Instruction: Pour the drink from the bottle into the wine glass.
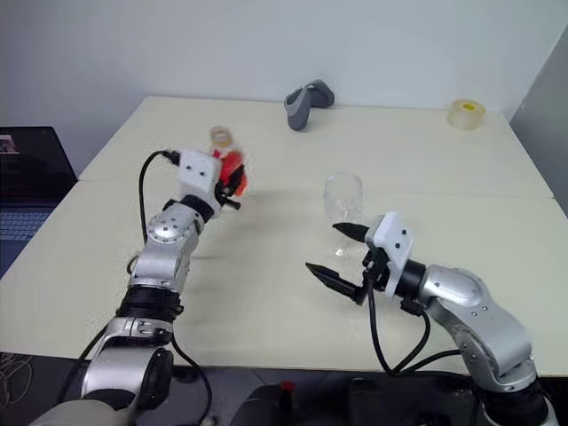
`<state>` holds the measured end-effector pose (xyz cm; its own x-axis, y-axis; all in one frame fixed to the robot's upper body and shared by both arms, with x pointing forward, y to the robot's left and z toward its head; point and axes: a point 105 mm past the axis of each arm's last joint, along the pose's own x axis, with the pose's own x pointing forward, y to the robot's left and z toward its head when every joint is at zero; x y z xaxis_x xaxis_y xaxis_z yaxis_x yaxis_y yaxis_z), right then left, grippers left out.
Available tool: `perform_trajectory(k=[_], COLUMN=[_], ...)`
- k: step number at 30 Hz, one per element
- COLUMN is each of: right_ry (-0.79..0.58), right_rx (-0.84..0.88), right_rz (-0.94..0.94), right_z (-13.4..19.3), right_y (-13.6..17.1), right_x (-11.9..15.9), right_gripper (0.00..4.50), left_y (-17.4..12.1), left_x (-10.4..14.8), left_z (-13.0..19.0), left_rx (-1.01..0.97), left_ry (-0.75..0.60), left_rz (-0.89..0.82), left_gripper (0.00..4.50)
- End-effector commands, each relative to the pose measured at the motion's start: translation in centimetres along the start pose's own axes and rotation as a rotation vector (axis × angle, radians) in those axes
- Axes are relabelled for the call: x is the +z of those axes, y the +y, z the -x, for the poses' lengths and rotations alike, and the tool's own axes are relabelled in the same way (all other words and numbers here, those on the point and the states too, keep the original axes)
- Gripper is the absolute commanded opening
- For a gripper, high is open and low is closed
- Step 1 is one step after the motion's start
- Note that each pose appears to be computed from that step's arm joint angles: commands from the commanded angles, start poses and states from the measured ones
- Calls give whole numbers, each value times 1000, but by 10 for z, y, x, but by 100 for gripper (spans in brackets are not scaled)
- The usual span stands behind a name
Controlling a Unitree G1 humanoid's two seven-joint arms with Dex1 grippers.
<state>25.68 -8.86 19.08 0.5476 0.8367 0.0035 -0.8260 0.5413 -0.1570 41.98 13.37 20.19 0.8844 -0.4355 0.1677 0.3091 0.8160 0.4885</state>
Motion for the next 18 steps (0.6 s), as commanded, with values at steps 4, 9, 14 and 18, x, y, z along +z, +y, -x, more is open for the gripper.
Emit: perform_trajectory(k=[4, 9, 14, 18], right_ry=[-54, -53, -68, -73], right_rx=[-89, -129, -153, -184], right_rz=[56, 67, 69, 75], right_z=[14, 16, 11, 9], right_y=[-11, -14, -13, -17], right_x=[21, 22, 25, 24], right_gripper=[450, 450, 450, 450], left_y=[-17, -24, -28, -27], left_x=[56, 74, 83, 87], left_z=[-20, -30, -35, -38], left_rx=[-102, -127, -150, -147], left_ry=[-176, -257, -320, -361], left_rz=[-257, -425, -633, -760], left_gripper=[124, 124, 124, 124])
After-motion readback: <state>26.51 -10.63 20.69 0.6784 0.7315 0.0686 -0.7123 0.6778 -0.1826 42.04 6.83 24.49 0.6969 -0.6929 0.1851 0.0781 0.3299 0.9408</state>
